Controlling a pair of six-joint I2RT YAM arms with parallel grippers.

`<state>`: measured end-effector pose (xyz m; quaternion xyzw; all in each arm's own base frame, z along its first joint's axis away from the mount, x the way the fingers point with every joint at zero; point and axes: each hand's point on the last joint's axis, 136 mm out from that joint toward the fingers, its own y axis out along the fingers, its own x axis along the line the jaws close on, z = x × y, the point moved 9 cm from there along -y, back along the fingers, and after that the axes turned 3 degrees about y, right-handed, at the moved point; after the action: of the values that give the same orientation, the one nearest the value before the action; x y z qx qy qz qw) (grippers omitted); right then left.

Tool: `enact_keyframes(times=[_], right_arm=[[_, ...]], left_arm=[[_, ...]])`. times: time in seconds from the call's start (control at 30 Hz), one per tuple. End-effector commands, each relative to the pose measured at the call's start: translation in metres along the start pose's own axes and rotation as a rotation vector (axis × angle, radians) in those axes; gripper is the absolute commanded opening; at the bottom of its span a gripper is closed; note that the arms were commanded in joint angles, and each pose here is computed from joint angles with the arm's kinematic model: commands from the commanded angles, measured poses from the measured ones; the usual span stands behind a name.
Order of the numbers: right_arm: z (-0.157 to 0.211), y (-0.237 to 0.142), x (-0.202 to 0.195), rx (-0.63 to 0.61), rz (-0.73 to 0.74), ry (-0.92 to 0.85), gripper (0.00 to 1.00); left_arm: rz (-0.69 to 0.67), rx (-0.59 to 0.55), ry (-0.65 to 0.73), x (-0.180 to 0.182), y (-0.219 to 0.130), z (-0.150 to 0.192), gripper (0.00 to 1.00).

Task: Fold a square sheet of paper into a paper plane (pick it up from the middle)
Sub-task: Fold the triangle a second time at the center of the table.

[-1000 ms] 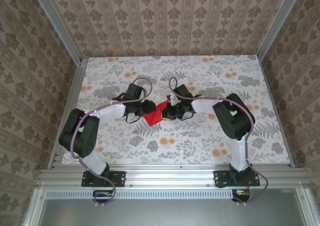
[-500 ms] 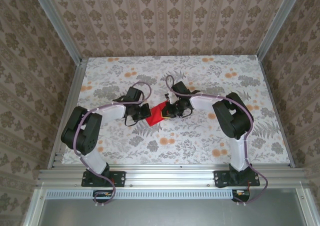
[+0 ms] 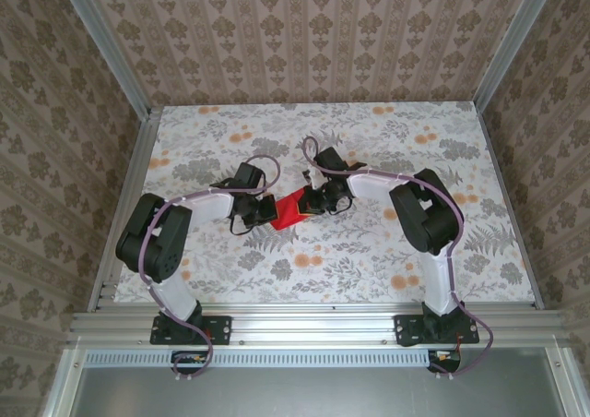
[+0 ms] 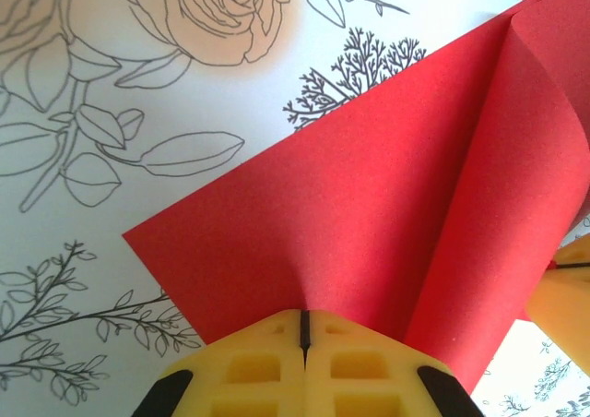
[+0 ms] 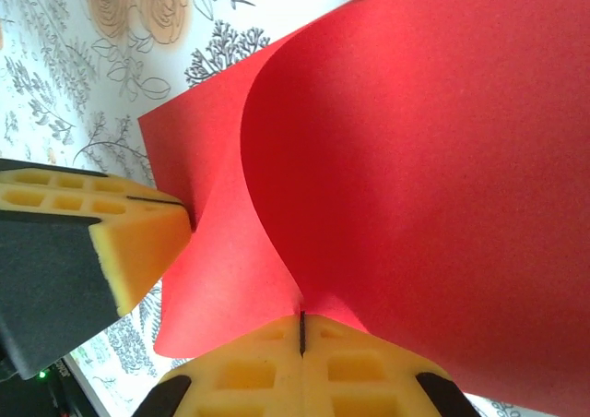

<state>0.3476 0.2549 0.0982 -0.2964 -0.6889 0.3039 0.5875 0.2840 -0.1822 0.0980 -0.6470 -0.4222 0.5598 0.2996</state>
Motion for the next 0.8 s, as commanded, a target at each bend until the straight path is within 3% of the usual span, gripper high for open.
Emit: enact_keyframes(times=[0.0, 0.5, 0.77], right_arm=[[-0.003, 0.003, -0.006, 0.015, 0.043, 0.004, 0.06], [-0.003, 0.007, -0.012, 0.026, 0.081, 0.000, 0.06], [0.000, 0.009, -0.014, 0.044, 0.084, -0.002, 0.07]], left_arm=[[-0.033, 0.031, 0.016, 0.004, 0.002, 0.003, 0.00], [0.012, -0.005, 0.047, -0.008, -0.011, -0.003, 0.01], [0.168, -0.093, 0.098, -0.032, -0.039, -0.011, 0.19]])
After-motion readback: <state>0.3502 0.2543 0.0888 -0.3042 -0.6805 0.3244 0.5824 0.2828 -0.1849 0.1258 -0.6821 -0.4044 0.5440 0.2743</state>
